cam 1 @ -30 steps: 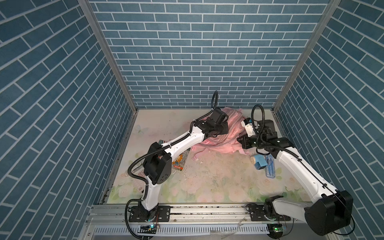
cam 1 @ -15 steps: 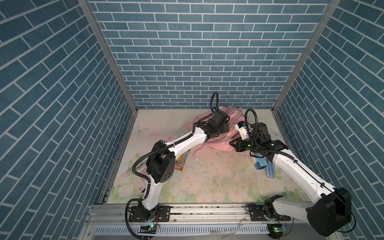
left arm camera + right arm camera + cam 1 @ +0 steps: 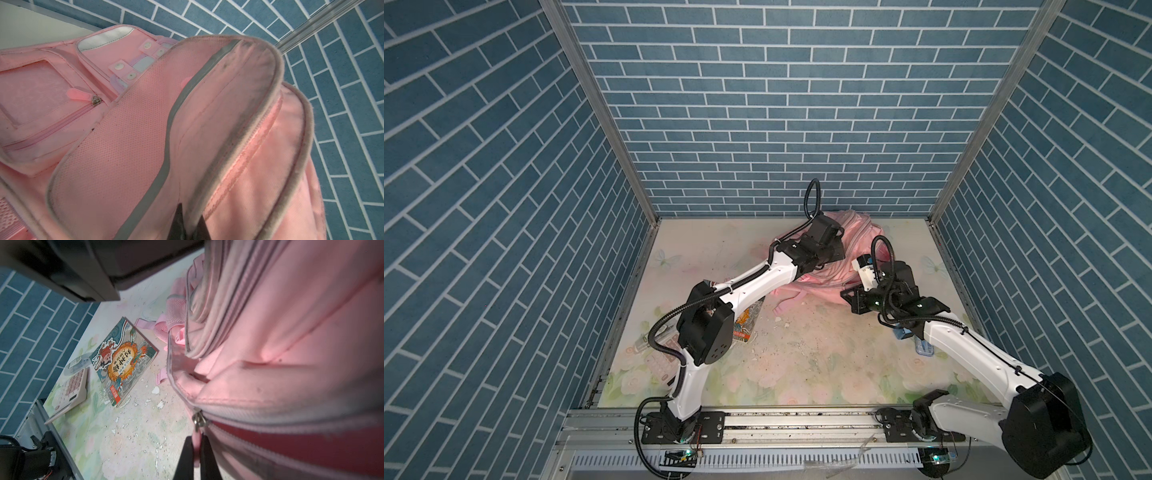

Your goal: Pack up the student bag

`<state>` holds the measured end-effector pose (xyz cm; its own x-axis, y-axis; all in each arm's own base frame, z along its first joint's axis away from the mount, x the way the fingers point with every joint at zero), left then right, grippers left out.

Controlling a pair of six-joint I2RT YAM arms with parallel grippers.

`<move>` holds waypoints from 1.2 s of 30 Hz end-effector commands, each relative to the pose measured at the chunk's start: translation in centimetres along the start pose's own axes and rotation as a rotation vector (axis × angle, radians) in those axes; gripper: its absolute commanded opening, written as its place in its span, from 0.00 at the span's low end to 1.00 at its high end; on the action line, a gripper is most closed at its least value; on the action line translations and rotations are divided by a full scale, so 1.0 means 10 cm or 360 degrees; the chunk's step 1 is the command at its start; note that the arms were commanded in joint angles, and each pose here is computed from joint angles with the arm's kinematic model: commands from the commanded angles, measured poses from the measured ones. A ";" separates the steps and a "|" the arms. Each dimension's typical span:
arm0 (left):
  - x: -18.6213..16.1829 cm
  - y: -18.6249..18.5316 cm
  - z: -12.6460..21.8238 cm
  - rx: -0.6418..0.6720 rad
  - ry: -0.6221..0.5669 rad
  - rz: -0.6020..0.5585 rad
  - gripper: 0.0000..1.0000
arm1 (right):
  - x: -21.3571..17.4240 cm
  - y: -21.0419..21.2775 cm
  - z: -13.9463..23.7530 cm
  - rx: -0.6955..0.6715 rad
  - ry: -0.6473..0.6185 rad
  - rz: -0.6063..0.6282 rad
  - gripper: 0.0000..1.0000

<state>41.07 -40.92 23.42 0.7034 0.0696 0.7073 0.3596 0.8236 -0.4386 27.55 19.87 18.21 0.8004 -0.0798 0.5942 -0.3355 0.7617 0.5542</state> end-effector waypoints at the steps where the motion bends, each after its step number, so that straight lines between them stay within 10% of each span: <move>1: 0.35 -0.22 0.19 -0.0209 -0.0172 -0.0120 0.14 | 0.18 0.09 0.11 0.0042 -0.0140 0.0146 0.00; 6: 0.17 0.02 0.21 -0.0160 0.0006 -0.0503 0.49 | 0.24 0.10 0.22 0.0076 -0.0154 0.0218 0.00; 19: -0.40 0.05 0.29 -0.0226 0.0260 -0.1753 0.62 | 0.17 0.06 0.45 0.0133 -0.0091 0.0388 0.00; 36: -0.77 0.25 -0.03 -0.0301 0.0307 -0.1988 0.68 | 0.17 0.08 0.52 0.0167 -0.0070 0.0437 0.00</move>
<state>36.12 -39.36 17.32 -0.0776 -0.7882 0.6106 0.9168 0.1842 0.3543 25.58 16.23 19.23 0.7505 0.0684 0.6574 -0.4776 0.7437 0.4678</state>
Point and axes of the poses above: each gripper's point midway between its finger pads, its own z axis back along the fingers, its own y axis along the line the jaws close on, x = y × z, the point moved 2 cm from there along z, back along the fingers, and after that the axes turned 13 degrees about -z, right-handed, at the moved point
